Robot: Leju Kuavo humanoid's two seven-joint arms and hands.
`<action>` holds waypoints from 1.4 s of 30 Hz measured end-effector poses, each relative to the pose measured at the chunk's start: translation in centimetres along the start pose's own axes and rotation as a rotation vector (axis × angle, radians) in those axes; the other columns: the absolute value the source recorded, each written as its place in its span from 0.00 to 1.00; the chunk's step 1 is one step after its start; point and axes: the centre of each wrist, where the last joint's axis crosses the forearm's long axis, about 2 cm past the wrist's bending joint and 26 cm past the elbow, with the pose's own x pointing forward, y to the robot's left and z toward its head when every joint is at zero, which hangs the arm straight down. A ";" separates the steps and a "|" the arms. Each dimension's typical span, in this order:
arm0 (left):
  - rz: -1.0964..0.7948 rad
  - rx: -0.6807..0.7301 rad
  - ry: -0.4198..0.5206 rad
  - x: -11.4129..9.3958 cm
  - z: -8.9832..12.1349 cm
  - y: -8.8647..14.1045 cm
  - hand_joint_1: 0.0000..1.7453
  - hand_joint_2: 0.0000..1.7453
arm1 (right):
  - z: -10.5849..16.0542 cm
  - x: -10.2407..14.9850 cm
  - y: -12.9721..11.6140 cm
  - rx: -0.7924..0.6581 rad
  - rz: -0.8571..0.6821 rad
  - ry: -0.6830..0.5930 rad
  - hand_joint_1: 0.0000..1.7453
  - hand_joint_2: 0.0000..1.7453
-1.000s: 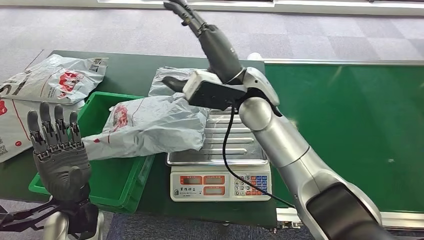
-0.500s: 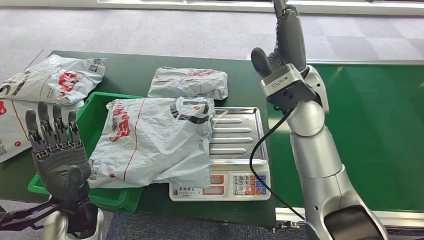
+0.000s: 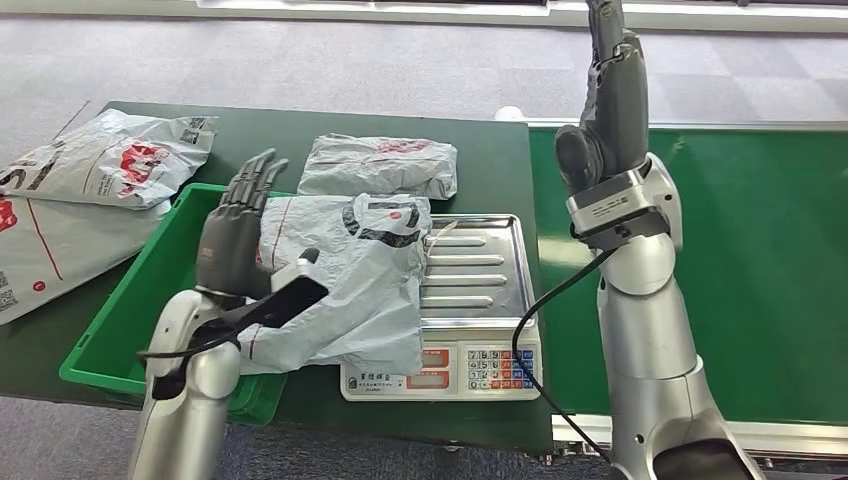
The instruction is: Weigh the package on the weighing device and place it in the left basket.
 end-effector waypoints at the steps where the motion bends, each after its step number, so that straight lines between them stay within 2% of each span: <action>1: -0.088 -0.078 -0.015 -0.1 -1.3 -0.9 0.00 1.00 | 0.0 0.0 0.2 -0.001 0.002 -0.003 0.00 0.00; 3: -0.182 -0.175 -0.052 -0.5 -2.8 -2.4 0.00 1.00 | 0.0 0.0 0.5 -0.006 0.003 -0.004 0.00 0.00; 6: -0.224 -0.259 -0.067 -1.2 -3.4 -3.5 0.00 1.00 | 0.1 0.0 0.7 -0.007 0.002 0.002 0.00 0.00; 9: -0.307 -0.406 -0.060 -1.9 -4.2 -4.1 0.00 1.00 | 0.1 0.0 0.8 -0.006 0.002 0.016 0.00 0.00; 14: -0.456 -0.628 -0.099 -3.7 -6.2 -4.3 0.00 1.00 | -0.1 -0.1 1.1 -0.027 0.004 0.040 0.00 0.00; 19: -0.462 -0.812 -0.151 -5.6 -6.7 -4.0 0.00 1.00 | 0.4 -0.3 1.0 -0.044 -0.005 0.055 0.00 0.00; 20: -0.447 -0.841 -0.156 -5.9 -6.8 -3.9 0.03 1.00 | 0.5 -0.3 1.0 -0.046 -0.005 0.058 0.00 0.00; 24: -0.368 -0.965 -0.167 -6.6 -7.2 -3.4 0.98 1.00 | 0.8 -0.6 0.7 -0.053 0.001 0.070 0.00 0.00; 29: -0.273 -1.068 -0.174 -7.1 -7.6 -3.0 1.00 1.00 | 1.6 -0.9 0.5 -0.054 0.010 0.087 0.00 0.00; 35: -0.253 -1.054 -0.175 -7.2 -7.7 -2.8 1.00 1.00 | 2.6 -1.0 0.4 -0.052 0.017 0.117 0.00 0.00; 39: -0.239 -0.956 -0.199 -7.1 -7.9 -2.6 1.00 1.00 | 3.5 -0.6 0.4 -0.051 0.024 0.136 0.00 0.00; 42: -0.266 -0.798 -0.221 -7.0 -8.3 -2.2 1.00 1.00 | 4.3 -0.3 0.3 -0.055 0.030 0.147 0.00 0.00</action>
